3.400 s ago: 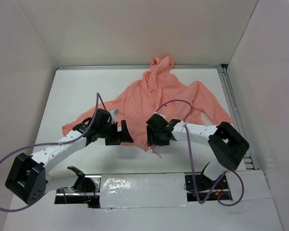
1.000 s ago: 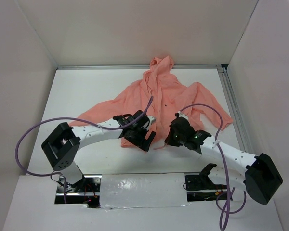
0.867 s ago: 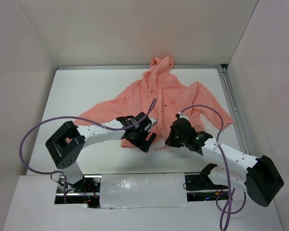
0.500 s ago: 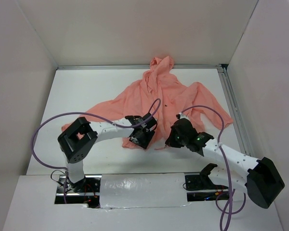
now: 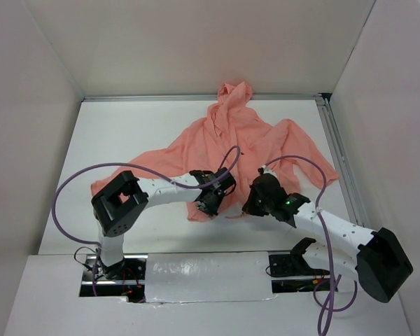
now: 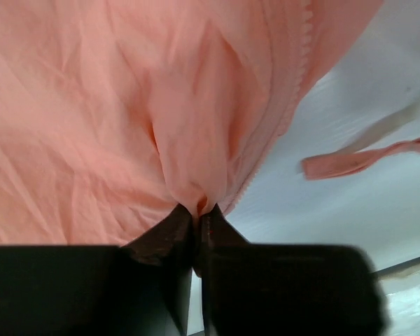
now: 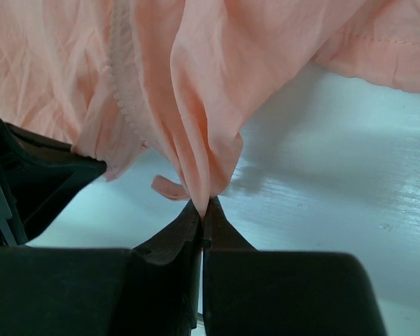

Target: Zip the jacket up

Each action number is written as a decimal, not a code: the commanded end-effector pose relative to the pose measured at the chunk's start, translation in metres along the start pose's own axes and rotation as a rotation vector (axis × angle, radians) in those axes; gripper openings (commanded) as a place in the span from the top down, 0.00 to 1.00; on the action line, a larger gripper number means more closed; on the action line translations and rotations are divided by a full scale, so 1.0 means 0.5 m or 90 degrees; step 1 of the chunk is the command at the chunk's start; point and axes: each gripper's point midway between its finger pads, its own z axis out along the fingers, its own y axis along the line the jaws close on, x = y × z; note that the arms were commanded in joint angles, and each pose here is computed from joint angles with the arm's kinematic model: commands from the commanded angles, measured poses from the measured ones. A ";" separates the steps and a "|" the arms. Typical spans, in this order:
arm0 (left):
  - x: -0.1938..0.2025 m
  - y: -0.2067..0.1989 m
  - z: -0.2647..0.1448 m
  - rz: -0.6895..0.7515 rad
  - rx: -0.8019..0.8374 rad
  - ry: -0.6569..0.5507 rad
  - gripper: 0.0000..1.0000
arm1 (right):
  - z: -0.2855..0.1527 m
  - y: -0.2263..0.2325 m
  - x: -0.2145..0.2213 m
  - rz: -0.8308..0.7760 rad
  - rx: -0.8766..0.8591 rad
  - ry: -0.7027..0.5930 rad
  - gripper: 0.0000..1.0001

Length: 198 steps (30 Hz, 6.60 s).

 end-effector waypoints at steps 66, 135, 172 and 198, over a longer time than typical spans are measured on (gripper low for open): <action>-0.017 0.032 -0.313 -0.138 0.241 -0.181 1.00 | 0.155 -0.008 -0.029 0.118 0.149 0.058 1.00; 0.132 -0.219 -0.256 -0.005 0.452 0.057 1.00 | 0.124 -0.032 -0.045 0.150 0.094 0.022 1.00; -0.148 0.116 -0.019 -0.228 0.201 0.009 1.00 | 0.187 0.035 -0.318 0.231 0.108 -0.087 1.00; 0.043 -0.041 -0.049 -0.247 0.253 0.141 0.75 | 0.224 0.024 -0.268 0.231 0.148 -0.050 1.00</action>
